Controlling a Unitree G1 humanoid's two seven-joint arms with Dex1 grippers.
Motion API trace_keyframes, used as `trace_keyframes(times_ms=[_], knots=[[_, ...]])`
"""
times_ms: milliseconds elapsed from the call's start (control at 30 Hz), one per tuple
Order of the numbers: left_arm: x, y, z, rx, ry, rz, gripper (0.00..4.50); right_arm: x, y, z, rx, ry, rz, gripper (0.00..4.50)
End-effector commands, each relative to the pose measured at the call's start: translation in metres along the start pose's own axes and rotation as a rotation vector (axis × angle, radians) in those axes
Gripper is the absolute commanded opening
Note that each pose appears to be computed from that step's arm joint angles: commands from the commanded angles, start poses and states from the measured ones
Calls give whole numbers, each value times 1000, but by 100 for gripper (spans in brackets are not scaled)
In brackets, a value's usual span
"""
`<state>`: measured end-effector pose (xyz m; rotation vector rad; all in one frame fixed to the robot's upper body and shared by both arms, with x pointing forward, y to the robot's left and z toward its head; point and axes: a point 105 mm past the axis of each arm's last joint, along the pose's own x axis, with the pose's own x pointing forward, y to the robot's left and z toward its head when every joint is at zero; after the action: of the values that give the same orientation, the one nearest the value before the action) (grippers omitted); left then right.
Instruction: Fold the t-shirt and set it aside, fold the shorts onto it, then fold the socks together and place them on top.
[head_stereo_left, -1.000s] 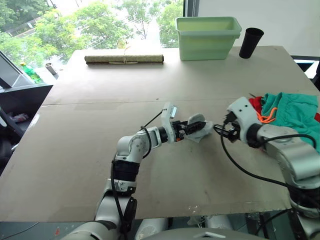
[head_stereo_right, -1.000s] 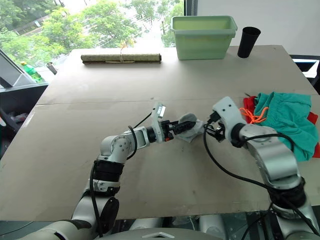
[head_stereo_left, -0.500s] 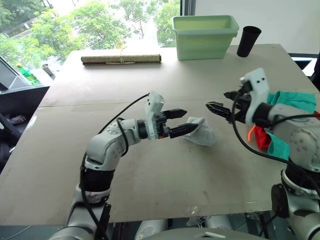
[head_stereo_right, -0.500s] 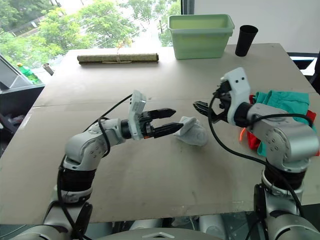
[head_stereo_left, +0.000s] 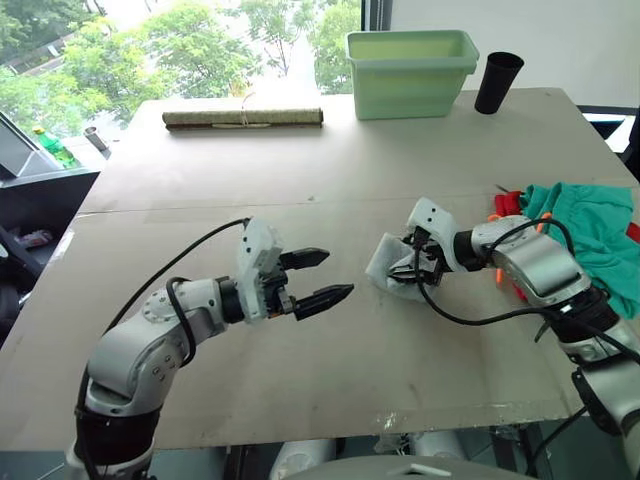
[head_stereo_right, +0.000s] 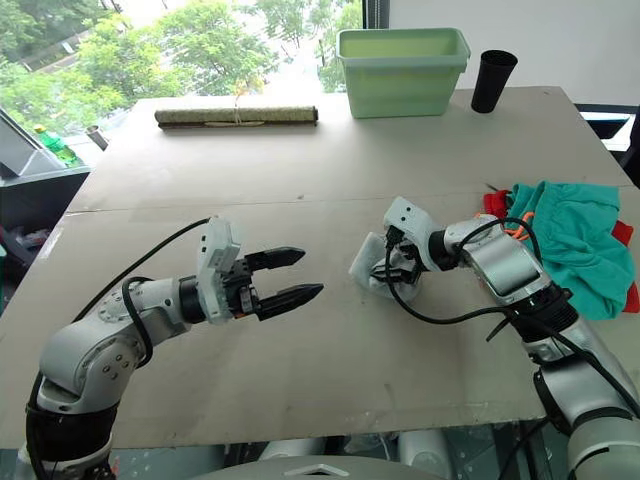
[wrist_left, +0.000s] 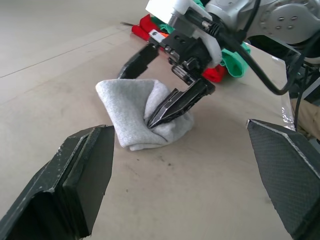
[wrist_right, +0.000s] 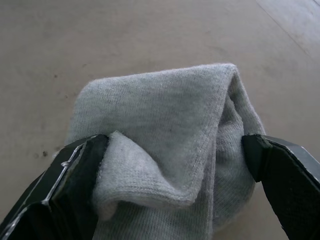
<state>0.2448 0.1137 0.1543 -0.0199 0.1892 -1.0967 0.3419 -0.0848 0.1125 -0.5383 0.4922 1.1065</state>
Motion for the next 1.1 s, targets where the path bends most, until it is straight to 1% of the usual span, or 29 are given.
trace_keyframes(times_ms=[33,67,133,167,200,233,267,300,333,367,433,467,500,633,667,700,733,767,800,833,867,900,933,967,1100], knots=[[-6,-9,8,56,-7,-6,450,7,-2,-21,-32,89,32,444],[-8,-10,7,61,-1,-6,450,9,-1,-23,-25,95,51,444],[-10,-10,8,87,14,-5,450,11,2,-32,-15,119,95,393],[-12,-9,8,98,22,-6,450,13,1,-36,-8,130,96,351],[-13,-7,7,104,28,-5,450,13,0,-40,3,141,100,340],[-14,-6,7,108,34,-5,450,12,-1,-44,4,149,100,287],[-14,-5,6,110,36,-6,450,10,-3,-47,6,155,96,258],[-13,-5,6,110,36,-7,450,9,-5,-49,7,157,88,220],[-12,-5,6,110,35,-10,450,7,-7,-50,8,158,79,169],[-11,-5,6,111,33,-12,450,6,-8,-51,9,158,72,133],[-9,-4,7,111,25,-14,450,2,-11,-50,31,139,57,42],[-8,-4,7,111,22,-15,450,1,-12,-49,40,130,53,4],[-7,-4,7,111,20,-17,450,-1,-11,-48,46,120,56,1],[-6,-4,6,109,17,-21,450,-8,-11,-39,19,65,28,1],[-6,-4,5,107,16,-20,450,-11,-12,-34,43,37,22,46],[-6,-3,5,105,16,-20,450,-14,-9,-30,59,16,38,101],[-6,-3,5,103,16,-21,450,-17,-6,-26,78,-5,48,137],[-6,-3,4,101,17,-22,450,-20,-4,-23,88,-18,56,204],[-5,-2,4,100,17,-24,450,-23,-3,-20,89,-27,54,238],[-5,-2,4,99,18,-24,450,-25,-2,-18,91,-32,48,282],[-5,-2,3,99,19,-25,450,-27,-2,-17,94,-37,43,342],[-5,-1,3,98,19,-24,450,-29,-2,-14,99,-47,39,370],[-5,-1,3,99,20,-23,450,-33,-2,-10,103,-60,35,427],[-5,0,3,99,20,-23,450,-36,-3,-6,106,-69,33,440],[-5,-1,2,99,22,-25,450,-53,-5,20,137,-155,26,440]])
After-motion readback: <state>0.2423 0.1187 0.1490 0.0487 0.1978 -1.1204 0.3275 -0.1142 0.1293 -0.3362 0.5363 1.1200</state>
